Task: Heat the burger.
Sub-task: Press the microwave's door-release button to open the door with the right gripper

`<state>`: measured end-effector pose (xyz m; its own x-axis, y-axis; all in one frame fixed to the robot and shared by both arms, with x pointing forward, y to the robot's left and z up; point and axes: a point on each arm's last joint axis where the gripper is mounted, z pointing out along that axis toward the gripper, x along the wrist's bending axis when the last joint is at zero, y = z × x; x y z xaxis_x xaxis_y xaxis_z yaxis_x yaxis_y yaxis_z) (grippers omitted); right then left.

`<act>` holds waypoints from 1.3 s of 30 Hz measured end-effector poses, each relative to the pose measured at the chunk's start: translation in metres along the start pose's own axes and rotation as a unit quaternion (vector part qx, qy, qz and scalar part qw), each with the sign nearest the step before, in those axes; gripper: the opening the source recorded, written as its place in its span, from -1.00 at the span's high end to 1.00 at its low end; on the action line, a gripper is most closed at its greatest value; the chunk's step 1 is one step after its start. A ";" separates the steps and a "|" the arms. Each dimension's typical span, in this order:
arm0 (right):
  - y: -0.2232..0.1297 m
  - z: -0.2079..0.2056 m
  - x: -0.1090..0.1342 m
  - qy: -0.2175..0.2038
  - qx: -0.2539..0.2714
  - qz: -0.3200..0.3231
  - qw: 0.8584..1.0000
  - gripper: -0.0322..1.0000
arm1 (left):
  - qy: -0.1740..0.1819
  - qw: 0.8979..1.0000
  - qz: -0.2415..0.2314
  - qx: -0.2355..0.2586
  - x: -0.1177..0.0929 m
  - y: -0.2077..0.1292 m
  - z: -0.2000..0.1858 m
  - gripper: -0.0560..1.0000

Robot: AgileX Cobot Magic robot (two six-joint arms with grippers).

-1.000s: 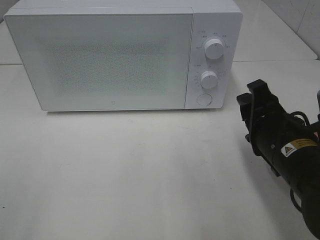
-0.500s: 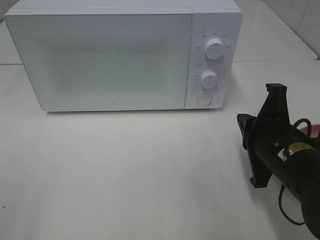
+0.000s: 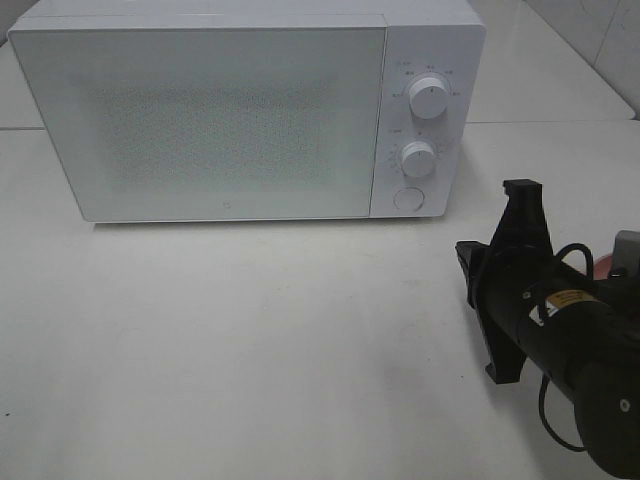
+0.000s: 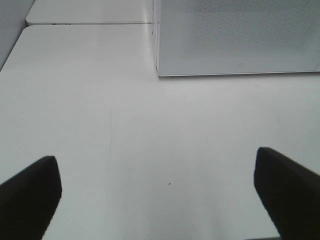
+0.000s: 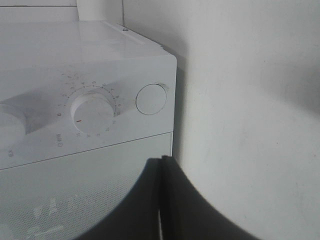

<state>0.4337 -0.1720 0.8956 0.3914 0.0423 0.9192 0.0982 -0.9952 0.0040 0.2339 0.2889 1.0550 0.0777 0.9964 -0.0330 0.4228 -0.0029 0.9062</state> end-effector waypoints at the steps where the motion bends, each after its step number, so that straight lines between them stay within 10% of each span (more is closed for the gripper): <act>1: 0.000 0.000 0.000 0.000 0.000 0.000 1.000 0.93 | 0.000 1.000 0.000 0.000 0.000 0.000 0.000 -0.98; 39: -0.010 0.108 0.021 -0.018 -0.001 -0.010 1.000 0.93 | 0.000 1.000 0.000 0.000 0.000 0.000 0.000 -0.98</act>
<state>0.5399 -0.1519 0.8724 0.4213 0.0659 0.9045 0.1048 -0.9942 0.0236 0.2339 0.2889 1.0550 0.0777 0.9964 -0.0330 0.4228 -0.0029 0.9062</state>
